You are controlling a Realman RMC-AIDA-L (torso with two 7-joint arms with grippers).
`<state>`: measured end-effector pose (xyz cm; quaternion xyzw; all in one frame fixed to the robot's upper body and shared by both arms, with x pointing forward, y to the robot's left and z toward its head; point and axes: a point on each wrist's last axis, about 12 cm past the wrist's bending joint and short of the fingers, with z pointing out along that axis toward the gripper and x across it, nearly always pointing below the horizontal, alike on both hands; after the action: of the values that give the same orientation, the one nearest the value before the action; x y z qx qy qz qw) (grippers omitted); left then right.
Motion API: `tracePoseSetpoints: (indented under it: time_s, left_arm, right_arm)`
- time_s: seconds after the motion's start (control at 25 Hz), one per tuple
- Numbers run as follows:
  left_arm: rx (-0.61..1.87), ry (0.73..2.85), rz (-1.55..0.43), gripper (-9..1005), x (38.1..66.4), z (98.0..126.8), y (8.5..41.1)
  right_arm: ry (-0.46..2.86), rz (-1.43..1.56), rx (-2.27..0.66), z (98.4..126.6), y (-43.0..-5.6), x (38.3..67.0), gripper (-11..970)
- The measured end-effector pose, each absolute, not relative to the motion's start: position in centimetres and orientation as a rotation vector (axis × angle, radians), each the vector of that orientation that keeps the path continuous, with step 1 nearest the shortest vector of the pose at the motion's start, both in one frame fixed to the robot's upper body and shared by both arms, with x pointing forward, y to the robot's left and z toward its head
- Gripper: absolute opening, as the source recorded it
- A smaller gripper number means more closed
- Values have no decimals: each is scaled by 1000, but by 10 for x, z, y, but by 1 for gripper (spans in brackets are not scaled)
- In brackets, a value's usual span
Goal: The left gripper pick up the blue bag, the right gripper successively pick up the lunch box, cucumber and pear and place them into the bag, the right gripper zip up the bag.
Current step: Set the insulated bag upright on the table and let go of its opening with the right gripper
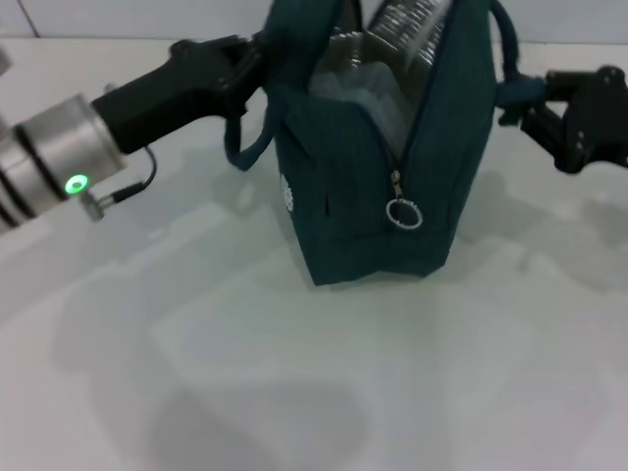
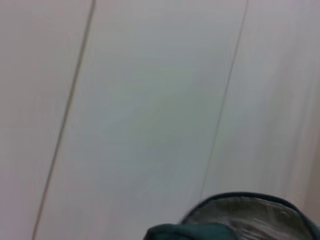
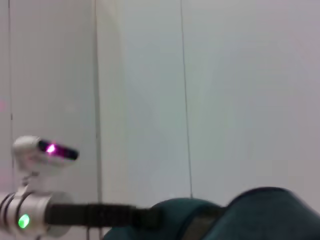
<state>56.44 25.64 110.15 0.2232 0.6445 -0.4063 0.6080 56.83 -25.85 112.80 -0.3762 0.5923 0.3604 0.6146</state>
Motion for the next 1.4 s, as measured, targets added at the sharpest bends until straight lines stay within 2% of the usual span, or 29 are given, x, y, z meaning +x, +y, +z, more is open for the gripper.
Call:
tracePoseSetpoints:
  time_s: [0.2, 0.56, 0.64, 0.68, 1.16, 1.36, 1.4]
  left_arm:
    - [504, 1436, -922, 97, 537, 1080, 262]
    - [570, 1355, -870, 98, 502, 1065, 268]
    - [582, 1333, -843, 162, 496, 1062, 269]
    - [579, 1327, -831, 194, 495, 1060, 268]
    - [593, 1331, -840, 270, 496, 1057, 261]
    - [565, 1318, -829, 272, 498, 1058, 261]
    - [561, 1317, -829, 315, 499, 1059, 260]
  right_arm:
    - [1365, 864, -884, 1133, -248, 579, 68]
    - [1368, 933, -917, 1124, -231, 571, 67]
    - [1370, 938, -920, 1122, -230, 569, 66]
    - [1371, 939, -919, 1122, -230, 569, 66]
    - [1379, 965, -979, 1117, -227, 561, 71]
    - [1393, 957, -969, 1111, -232, 555, 239]
    - [1395, 957, -966, 1111, -233, 554, 265]
